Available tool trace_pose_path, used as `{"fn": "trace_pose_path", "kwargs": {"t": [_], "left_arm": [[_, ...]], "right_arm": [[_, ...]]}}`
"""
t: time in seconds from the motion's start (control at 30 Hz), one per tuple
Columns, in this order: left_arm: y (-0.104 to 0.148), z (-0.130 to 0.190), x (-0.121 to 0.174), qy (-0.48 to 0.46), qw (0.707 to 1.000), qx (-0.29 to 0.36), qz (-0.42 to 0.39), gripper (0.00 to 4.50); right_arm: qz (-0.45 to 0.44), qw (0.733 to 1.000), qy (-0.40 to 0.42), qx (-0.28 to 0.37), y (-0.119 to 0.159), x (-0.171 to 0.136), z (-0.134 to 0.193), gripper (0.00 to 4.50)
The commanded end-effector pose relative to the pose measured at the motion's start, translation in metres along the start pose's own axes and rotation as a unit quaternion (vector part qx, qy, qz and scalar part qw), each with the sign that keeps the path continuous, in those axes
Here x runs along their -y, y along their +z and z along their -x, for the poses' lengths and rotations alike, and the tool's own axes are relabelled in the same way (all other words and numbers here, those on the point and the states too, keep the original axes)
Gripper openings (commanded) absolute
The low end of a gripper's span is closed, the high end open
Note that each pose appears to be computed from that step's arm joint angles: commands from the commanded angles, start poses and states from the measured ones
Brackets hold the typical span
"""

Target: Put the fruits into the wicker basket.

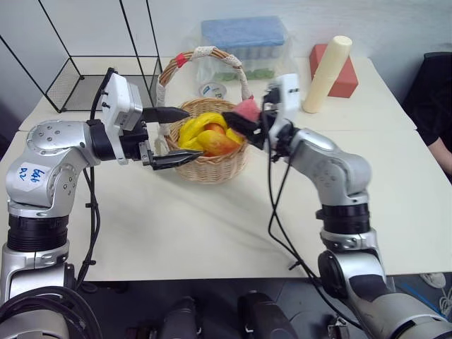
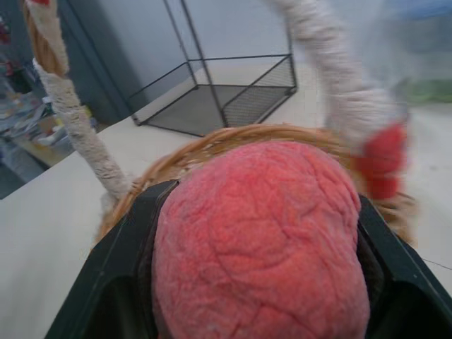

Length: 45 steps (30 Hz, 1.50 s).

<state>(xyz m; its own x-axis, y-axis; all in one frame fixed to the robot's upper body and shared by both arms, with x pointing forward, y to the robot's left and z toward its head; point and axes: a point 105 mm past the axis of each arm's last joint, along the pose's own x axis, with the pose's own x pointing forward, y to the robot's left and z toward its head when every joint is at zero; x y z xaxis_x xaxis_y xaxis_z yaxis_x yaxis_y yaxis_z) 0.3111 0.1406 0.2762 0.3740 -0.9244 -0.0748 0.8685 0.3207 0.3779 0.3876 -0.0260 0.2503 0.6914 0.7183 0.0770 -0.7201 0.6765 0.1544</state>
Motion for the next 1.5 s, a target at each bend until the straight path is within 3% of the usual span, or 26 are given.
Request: {"fn": "trace_pose_path", "kwargs": {"t": [0.03, 0.23, 0.47, 0.63, 0.8, 1.07, 1.17, 1.5], "left_arm": [[0.013, 0.003, 0.002, 0.008, 0.999, 0.011, -0.03, 4.5], [0.014, 0.008, 0.0, 0.02, 0.999, 0.008, -0.032, 4.5], [0.014, 0.004, 0.002, 0.014, 0.999, 0.013, -0.032, 4.5], [0.017, 0.001, 0.0, 0.01, 0.999, 0.017, -0.037, 4.5], [0.019, -0.002, -0.001, 0.009, 0.999, 0.023, -0.039, 4.5], [0.019, -0.001, -0.001, 0.015, 0.999, 0.024, -0.043, 4.5], [0.02, -0.001, -0.001, 0.018, 0.999, 0.025, -0.044, 4.5], [0.021, -0.003, 0.002, 0.014, 0.999, 0.035, -0.038, 4.5]], "right_arm": [[0.025, 1.0, 0.002, 0.005, 0.004, -0.008, -0.016, 2.47], [0.037, 0.998, 0.052, 0.003, 0.007, -0.03, -0.017, 4.48], [0.067, 0.995, 0.066, 0.027, 0.023, -0.033, 0.017, 4.48], [0.078, 0.996, 0.018, 0.034, 0.031, -0.013, 0.04, 4.48], [0.073, 0.995, -0.05, 0.042, 0.036, 0.019, 0.029, 4.48], [0.112, 0.991, -0.063, 0.038, 0.033, 0.035, -0.014, 4.48], [0.132, 0.989, -0.062, 0.037, 0.03, 0.037, -0.023, 3.88], [0.183, 0.98, -0.069, 0.044, 0.025, 0.045, -0.016, 0.44]]}}
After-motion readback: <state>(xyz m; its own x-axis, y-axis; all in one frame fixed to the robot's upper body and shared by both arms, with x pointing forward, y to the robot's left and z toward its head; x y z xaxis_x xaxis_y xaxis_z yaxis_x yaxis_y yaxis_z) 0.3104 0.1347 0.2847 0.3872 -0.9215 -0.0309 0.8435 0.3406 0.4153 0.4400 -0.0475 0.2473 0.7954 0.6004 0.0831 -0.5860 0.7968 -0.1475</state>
